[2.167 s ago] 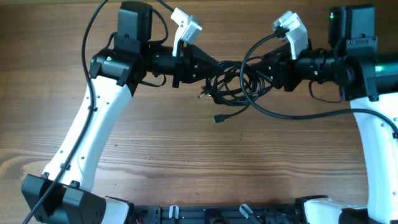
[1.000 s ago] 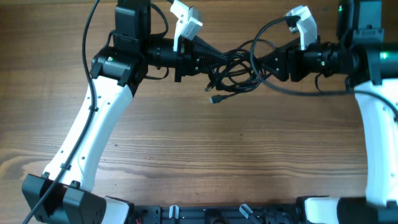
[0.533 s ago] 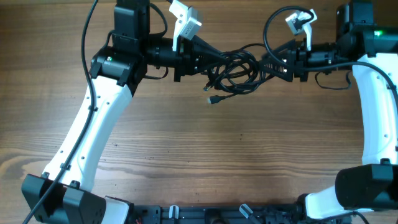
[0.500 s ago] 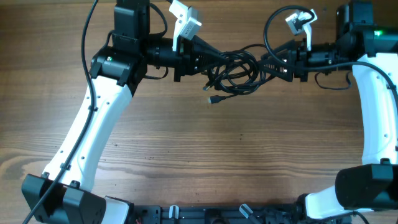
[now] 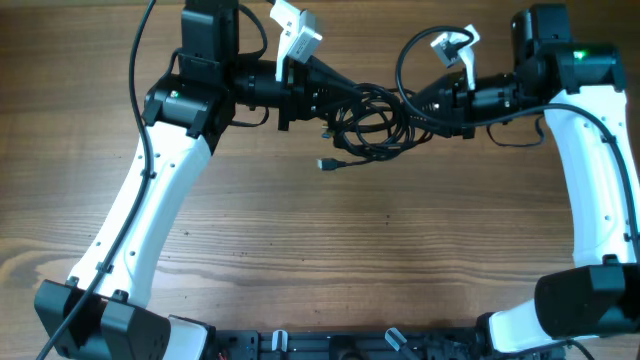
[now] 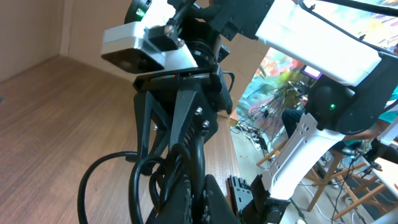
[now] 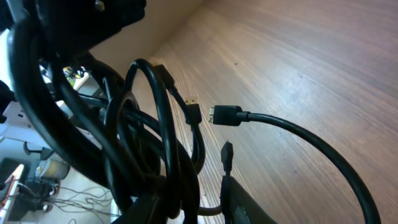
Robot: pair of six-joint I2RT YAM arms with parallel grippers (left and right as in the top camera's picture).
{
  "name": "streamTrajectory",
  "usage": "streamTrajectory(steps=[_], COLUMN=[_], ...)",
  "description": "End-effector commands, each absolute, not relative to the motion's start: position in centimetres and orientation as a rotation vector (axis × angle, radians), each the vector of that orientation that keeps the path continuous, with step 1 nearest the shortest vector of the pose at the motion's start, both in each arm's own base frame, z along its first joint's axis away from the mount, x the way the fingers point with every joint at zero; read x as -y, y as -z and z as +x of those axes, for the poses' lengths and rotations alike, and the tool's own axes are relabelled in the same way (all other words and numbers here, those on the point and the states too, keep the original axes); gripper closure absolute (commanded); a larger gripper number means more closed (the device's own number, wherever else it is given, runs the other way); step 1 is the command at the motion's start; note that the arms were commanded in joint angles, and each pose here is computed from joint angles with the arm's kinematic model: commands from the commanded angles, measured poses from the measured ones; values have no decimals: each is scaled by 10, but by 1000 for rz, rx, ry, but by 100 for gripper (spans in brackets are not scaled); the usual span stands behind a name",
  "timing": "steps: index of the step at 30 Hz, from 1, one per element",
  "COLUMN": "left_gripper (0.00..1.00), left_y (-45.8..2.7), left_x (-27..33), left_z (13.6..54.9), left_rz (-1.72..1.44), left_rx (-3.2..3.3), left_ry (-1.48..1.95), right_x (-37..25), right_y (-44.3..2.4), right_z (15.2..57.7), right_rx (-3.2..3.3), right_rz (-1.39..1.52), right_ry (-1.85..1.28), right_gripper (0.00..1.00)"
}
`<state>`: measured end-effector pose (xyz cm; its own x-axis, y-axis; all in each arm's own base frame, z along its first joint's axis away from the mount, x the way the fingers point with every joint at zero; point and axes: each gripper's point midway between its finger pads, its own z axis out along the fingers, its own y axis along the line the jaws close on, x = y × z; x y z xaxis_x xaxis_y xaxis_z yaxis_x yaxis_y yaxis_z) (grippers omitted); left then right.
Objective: Untangle cables
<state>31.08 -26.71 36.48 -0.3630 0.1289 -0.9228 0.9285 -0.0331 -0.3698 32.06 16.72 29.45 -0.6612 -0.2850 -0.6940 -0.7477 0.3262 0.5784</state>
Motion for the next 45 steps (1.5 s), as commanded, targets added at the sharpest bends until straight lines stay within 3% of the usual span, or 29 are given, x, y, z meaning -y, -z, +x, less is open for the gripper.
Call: streamTrajectory(steps=[1,7,10,15,27,31,38,41,45], left_gripper=[96,96,96,96,96,96,96,96,96], left_y=[-371,-371,-371,-371,-369,-337,-253,-237,-233], left_x=[266,266,266,266,265,257,206,196,198], left_z=[307,307,307,307,310,334,377,377,374], left_rz=[1157,1156,1152,1140,1125,958,352,270,278], left_rx=[-1522,-1523,-1528,-1543,-1562,-1813,-2412,-2495,-2513], left_ry=[1480,1480,1485,1497,1484,1348,919,857,834], right_x=[-177,-186,-169,-129,-16,34,78,63,6], right_y=[-272,-251,-236,-226,-219,-214,-200,-200,-205], right_z=[322,330,353,387,407,402,379,378,371], right_rx=[-2275,-2482,-2633,-2684,-2651,-2634,-2668,-2705,-2789], right_rz=[-866,-738,-460,-83,381,608,840,750,419], right_ry=[-1276,-1149,-964,-747,-556,-450,-165,-264,-532], right_gripper=[70,72,84,95,96,96,96,96,96])
